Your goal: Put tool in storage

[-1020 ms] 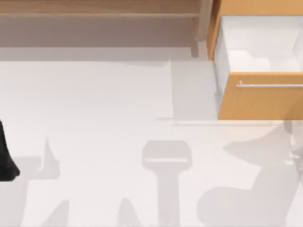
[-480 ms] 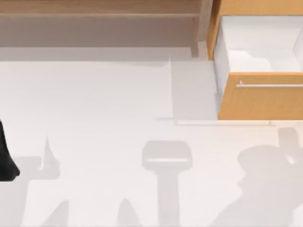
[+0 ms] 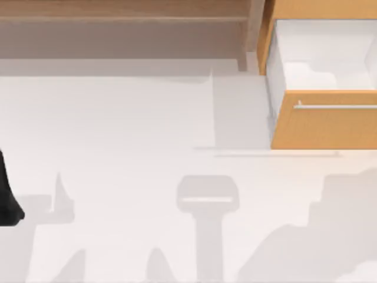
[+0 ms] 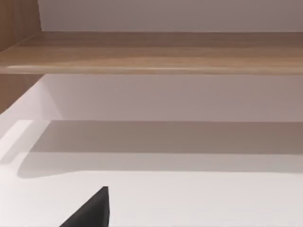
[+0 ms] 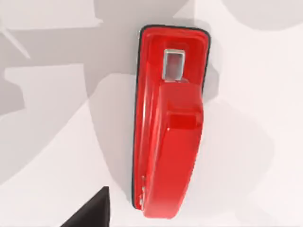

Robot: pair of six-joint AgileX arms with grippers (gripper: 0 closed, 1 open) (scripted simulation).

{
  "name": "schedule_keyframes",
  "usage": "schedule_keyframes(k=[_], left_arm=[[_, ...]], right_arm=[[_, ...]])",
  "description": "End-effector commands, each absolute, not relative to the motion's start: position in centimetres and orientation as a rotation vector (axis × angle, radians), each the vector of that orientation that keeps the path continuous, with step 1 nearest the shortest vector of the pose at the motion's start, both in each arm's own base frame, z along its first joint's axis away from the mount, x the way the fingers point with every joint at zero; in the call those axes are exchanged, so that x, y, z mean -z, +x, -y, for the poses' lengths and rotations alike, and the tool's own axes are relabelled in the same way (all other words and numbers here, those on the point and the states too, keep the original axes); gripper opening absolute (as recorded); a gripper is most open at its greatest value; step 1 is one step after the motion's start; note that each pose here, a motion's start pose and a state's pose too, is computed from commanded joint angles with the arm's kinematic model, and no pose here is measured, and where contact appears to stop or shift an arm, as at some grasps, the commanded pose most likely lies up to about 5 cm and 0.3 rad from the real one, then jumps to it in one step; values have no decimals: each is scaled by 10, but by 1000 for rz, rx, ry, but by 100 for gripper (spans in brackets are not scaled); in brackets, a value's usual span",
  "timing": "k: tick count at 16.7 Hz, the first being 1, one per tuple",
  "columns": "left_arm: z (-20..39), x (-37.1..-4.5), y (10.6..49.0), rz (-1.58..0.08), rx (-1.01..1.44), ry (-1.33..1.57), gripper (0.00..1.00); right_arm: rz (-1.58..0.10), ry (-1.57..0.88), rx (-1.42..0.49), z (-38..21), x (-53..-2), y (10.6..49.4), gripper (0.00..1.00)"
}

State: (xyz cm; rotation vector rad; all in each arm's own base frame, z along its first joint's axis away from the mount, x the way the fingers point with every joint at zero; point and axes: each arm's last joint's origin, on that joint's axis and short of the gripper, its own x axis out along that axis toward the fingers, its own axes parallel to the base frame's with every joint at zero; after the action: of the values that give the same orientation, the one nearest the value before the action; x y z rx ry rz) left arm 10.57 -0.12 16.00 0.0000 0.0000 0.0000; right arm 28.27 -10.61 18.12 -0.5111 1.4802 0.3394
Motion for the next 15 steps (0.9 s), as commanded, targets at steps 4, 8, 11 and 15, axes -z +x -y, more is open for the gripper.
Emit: schedule_keyframes(k=[4, 8, 11, 15], left_arm=[[1, -160, 106, 0, 0, 0, 100], [1, -160, 106, 0, 0, 0, 100], [1, -160, 106, 0, 0, 0, 100], [1, -160, 106, 0, 0, 0, 100]], right_arm=[[-1536, -379, -373, 106, -188, 283, 100], [-1539, -371, -375, 106, -189, 283, 100], [-1541, -371, -377, 105, -183, 282, 100], [-1531, -375, -370, 106, -148, 285, 100]])
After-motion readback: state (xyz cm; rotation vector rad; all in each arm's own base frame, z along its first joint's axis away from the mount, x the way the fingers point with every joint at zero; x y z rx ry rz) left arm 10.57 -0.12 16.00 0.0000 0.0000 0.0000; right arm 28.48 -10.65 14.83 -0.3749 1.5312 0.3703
